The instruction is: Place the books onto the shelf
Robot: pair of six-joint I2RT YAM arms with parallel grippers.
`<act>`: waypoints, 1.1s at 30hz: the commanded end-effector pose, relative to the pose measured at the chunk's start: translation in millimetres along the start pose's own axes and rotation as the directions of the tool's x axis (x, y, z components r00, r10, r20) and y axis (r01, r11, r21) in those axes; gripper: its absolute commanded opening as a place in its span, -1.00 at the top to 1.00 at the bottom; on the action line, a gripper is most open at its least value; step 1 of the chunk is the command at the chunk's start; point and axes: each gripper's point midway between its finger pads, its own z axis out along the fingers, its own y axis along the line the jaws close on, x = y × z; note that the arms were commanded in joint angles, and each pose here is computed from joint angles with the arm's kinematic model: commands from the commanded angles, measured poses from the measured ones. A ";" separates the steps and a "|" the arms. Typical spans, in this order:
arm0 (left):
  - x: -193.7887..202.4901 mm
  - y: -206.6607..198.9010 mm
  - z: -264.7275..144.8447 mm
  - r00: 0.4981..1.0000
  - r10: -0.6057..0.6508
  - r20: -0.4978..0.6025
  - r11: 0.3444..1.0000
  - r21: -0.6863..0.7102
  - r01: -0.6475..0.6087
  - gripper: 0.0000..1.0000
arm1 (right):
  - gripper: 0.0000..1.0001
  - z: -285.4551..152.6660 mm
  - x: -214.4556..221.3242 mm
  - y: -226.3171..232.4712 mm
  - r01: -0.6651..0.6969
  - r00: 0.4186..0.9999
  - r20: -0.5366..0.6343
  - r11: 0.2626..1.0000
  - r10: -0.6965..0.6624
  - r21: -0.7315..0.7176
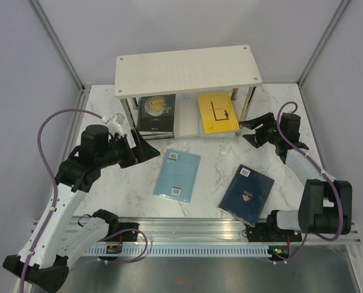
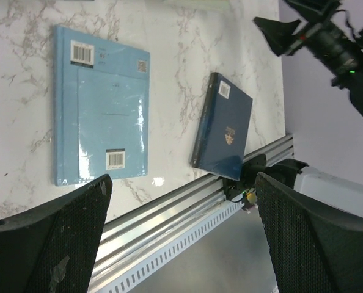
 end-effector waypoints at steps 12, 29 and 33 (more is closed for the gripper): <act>76.3 112.4 71.2 0.956 -0.206 -0.210 0.941 -0.311 0.134 -0.97 | -0.51 -12.8 178.7 -31.7 0.371 0.841 -0.390 0.924 -0.375 -0.089; 134.0 193.8 123.6 0.917 -0.249 -0.311 0.886 -0.456 0.085 -0.91 | -0.43 32.7 246.2 -94.4 0.493 0.739 -0.531 0.870 -0.415 0.006; 142.8 190.7 137.2 0.915 -0.240 -0.324 0.903 -0.419 0.088 -0.91 | -0.40 42.0 266.3 -109.5 0.479 0.717 -0.574 0.878 -0.397 -0.008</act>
